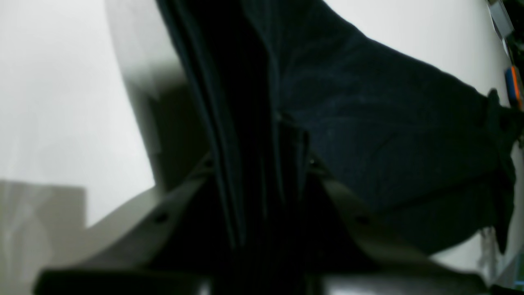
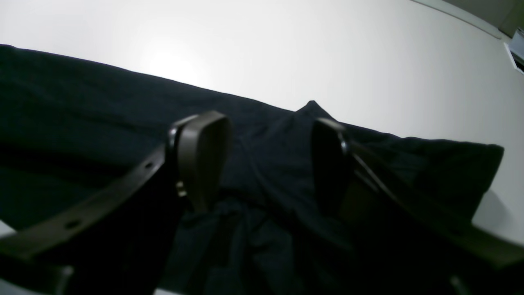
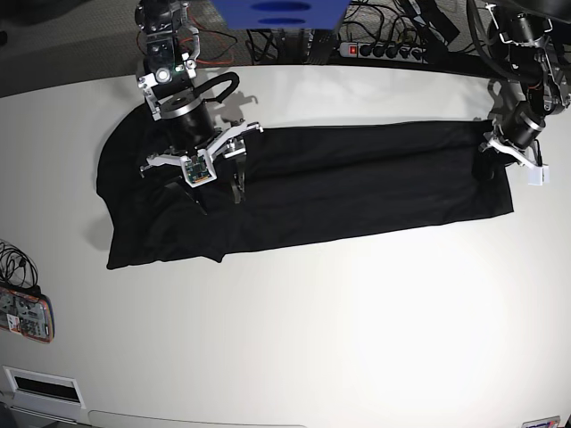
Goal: Fold the T-shirt properly
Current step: 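Lift the strip end with the left gripper and fold it toward the right gripper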
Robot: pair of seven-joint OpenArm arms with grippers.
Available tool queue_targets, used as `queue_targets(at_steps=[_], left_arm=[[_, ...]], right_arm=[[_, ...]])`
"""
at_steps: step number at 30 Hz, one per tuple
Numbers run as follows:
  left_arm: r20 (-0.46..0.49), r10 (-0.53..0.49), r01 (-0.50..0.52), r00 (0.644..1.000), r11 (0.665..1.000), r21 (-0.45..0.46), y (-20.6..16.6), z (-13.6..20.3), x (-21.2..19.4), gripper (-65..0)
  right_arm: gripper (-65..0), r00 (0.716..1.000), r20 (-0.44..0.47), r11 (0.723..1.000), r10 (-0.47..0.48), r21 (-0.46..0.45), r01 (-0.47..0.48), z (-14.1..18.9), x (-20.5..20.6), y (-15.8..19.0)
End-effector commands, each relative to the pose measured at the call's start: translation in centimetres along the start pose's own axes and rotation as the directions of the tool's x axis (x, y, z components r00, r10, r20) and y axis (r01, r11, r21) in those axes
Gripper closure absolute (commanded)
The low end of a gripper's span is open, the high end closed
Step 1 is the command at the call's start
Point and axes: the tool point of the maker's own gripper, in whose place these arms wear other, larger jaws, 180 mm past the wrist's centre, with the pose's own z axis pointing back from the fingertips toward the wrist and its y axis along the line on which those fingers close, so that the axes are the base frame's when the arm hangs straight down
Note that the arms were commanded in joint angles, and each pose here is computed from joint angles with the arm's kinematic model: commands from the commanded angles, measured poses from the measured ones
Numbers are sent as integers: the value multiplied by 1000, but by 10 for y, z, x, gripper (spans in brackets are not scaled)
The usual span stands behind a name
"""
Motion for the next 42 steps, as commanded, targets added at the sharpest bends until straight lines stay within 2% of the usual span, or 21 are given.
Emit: queue_targets(at_steps=[1, 6, 11, 16, 22, 25, 29, 35, 42], left_arm=[[21, -53, 52, 998, 998, 30, 10, 8, 21, 0], [-14, -146, 147, 989, 986, 81, 19, 8, 21, 0], [-24, -175, 177, 984, 980, 92, 20, 9, 21, 0], [88, -192, 178, 978, 974, 142, 27, 28, 59, 0], [161, -192, 157, 968, 966, 206, 42, 50, 83, 0], [169, -195, 159, 966, 966, 206, 41, 51, 86, 0], [135, -243, 222, 961, 962, 158, 12, 40, 84, 0], [174, -338, 329, 925, 941, 81, -60, 30, 88, 0], [216, -333, 336, 918, 942, 24, -106, 22, 79, 0]], right_arm=[[-333, 998, 55, 1000, 0, -3, 0, 1, 15, -1], [-333, 998, 56, 1000, -1, -2, 2, 1, 15, -1], [-333, 1000, 15, 1000, -13, 5, 13, 10, 1, 5], [-333, 1000, 16, 1000, -12, 5, 12, 9, 2, 4], [-333, 1000, 16, 1000, -12, 5, 12, 9, 2, 4], [-333, 1000, 16, 1000, -12, 5, 12, 9, 2, 4], [-333, 1000, 18, 1000, -12, 5, 12, 9, 2, 4], [-333, 1000, 18, 1000, -12, 6, 12, 9, 2, 5], [-333, 1000, 18, 1000, -12, 5, 12, 9, 2, 4]])
